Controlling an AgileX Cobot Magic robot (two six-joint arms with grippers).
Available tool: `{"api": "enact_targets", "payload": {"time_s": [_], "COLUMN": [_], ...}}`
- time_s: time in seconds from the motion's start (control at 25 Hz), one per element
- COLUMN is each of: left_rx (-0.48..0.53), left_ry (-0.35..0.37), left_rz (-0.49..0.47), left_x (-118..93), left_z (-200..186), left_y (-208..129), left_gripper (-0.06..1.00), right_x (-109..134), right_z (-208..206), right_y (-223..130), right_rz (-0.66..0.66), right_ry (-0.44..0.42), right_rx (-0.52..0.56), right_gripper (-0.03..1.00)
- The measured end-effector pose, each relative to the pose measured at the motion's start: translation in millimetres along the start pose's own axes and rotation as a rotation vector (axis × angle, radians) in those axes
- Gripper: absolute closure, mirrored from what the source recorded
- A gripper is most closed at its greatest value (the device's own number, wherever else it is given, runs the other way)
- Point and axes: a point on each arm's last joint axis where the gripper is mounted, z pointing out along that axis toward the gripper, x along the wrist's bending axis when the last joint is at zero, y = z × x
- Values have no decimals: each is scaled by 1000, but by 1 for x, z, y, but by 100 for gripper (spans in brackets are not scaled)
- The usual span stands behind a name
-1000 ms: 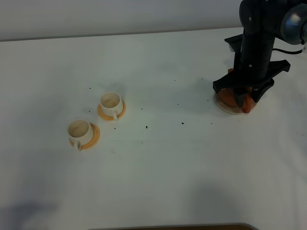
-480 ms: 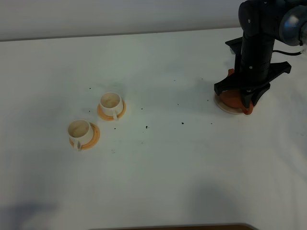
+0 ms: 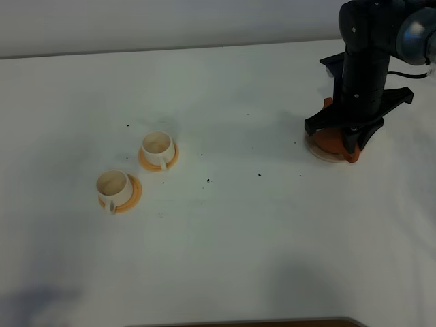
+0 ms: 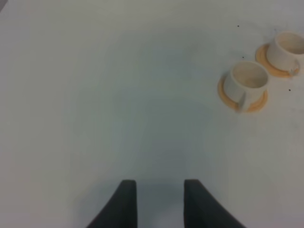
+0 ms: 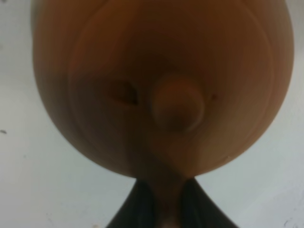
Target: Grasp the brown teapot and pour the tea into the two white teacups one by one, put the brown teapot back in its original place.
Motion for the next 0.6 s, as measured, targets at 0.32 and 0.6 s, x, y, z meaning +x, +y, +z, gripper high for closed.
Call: {"api": "enact_targets", "payload": {"time_s": [0.32, 0.6], "left_rx": [0, 0], "left_ry": [0, 0], "left_rz": [0, 0], "left_x": [0, 0], "left_z": [0, 0], "left_y": [0, 0], "left_gripper": [66, 66], "right_x": [-1, -1], "right_z": [-7, -15], "right_y": [0, -1], "right_rz": [-9, -15], "right_ry": [-2, -3], "right_rx": [-26, -51], "right_gripper": [84, 84]}}
